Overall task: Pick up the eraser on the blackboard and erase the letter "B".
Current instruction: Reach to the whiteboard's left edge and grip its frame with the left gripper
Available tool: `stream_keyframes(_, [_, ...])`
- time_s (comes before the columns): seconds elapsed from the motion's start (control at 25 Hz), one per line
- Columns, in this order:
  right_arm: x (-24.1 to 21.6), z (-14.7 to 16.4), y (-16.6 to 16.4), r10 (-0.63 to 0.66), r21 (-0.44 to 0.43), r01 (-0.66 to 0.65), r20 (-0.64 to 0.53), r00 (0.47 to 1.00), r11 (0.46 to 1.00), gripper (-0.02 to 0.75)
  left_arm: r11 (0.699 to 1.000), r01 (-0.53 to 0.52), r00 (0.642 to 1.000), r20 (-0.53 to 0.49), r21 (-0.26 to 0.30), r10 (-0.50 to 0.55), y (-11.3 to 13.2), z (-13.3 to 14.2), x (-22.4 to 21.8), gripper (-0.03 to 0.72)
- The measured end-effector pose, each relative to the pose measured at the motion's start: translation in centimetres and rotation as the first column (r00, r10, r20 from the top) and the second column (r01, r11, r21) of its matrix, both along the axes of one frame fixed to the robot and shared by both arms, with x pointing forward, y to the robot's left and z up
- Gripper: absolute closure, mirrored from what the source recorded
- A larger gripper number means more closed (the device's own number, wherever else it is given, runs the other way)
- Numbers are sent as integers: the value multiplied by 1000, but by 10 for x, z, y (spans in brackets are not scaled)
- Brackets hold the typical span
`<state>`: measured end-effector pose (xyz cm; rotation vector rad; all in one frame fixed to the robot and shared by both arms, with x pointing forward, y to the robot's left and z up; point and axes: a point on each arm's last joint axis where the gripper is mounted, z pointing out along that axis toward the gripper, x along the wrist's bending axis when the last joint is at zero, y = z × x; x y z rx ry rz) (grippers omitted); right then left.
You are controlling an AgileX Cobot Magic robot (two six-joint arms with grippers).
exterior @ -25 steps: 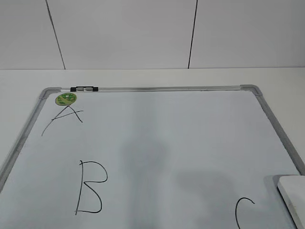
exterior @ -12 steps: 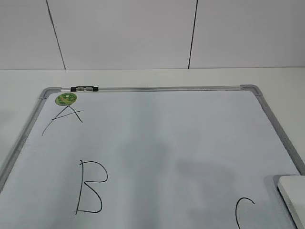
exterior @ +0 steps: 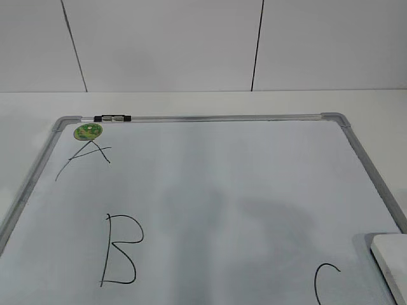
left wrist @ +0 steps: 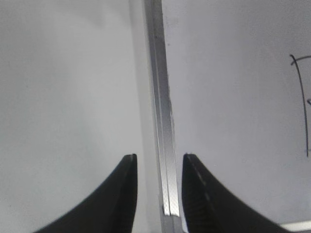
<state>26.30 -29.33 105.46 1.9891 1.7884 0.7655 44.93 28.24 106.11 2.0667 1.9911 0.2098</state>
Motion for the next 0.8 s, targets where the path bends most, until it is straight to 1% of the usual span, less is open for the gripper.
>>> stream_keyframes(0.24, [5, 10, 1, -8, 12, 8, -4, 1000, 1000, 206, 1000, -3, 999, -42, 19, 4, -2, -30, 55, 450])
stream_keyframes(0.44, [6, 12, 3, -12, 48, 12, -11, 1000, 999, 207, 1000, -1, 996, -89, 28, 3, -4, -52, 95, 450])
stream_keyframes(0.8, [6, 12, 4, -13, 62, 13, -13, 1000, 998, 206, 999, 2, 992, -124, 32, 2, -6, -83, 142, 450])
